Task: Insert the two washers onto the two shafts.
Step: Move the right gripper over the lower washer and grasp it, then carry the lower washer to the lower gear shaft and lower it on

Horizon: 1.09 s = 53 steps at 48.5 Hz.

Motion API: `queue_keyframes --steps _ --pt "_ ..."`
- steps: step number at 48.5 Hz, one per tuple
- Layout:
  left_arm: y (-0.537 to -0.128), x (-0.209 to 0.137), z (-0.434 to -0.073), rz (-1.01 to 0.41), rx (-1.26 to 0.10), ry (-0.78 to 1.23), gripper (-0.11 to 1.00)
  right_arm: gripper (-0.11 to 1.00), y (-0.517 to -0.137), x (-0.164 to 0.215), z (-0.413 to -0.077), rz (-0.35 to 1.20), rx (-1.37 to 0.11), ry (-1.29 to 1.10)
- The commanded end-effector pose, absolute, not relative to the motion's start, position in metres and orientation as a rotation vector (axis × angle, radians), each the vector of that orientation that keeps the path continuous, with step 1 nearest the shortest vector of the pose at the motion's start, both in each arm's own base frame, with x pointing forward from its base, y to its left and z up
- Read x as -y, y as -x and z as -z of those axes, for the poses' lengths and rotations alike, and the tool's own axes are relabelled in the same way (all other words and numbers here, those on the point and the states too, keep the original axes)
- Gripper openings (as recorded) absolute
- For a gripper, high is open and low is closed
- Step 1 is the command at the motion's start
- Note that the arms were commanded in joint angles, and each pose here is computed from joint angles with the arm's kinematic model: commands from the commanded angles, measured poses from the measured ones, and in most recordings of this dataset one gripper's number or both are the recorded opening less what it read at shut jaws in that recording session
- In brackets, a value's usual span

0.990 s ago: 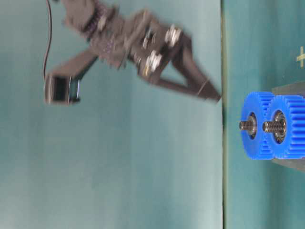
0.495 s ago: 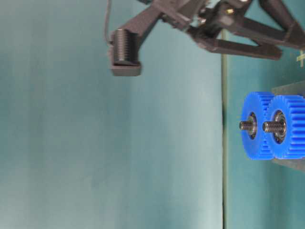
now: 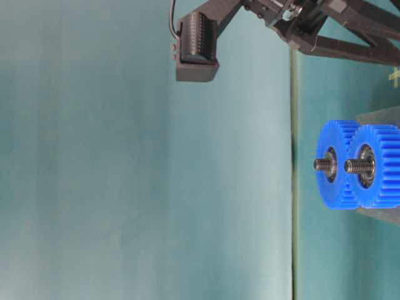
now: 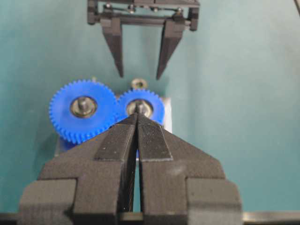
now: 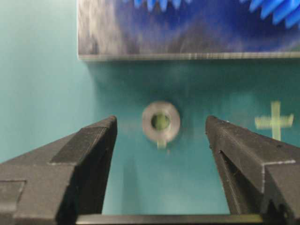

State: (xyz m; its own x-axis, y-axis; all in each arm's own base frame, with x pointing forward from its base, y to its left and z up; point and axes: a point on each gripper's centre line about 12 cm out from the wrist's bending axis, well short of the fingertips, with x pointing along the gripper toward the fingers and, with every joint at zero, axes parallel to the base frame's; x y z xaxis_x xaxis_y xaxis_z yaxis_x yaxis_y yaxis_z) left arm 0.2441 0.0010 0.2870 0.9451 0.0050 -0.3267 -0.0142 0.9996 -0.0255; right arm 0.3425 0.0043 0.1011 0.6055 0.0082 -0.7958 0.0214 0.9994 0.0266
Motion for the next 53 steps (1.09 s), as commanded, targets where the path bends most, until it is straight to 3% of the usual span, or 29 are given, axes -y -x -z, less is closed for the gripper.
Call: queue_keyframes --steps 1,15,38,53 --pt "-0.245 -0.001 -0.294 -0.009 -0.308 0.026 0.00 0.76 -0.347 -0.005 -0.105 0.011 -0.893 -0.044" --pt "-0.242 -0.001 -0.298 -0.011 -0.291 0.032 0.01 0.62 -0.346 -0.006 -0.091 0.007 -0.931 -0.041" --pt "-0.241 -0.001 -0.299 -0.010 -0.285 0.034 0.01 0.57 -0.346 -0.006 -0.080 0.033 -0.965 -0.085" --pt "-0.242 -0.001 -0.298 -0.010 -0.290 0.034 0.00 0.34 -0.347 -0.006 -0.081 0.042 -0.965 -0.104"
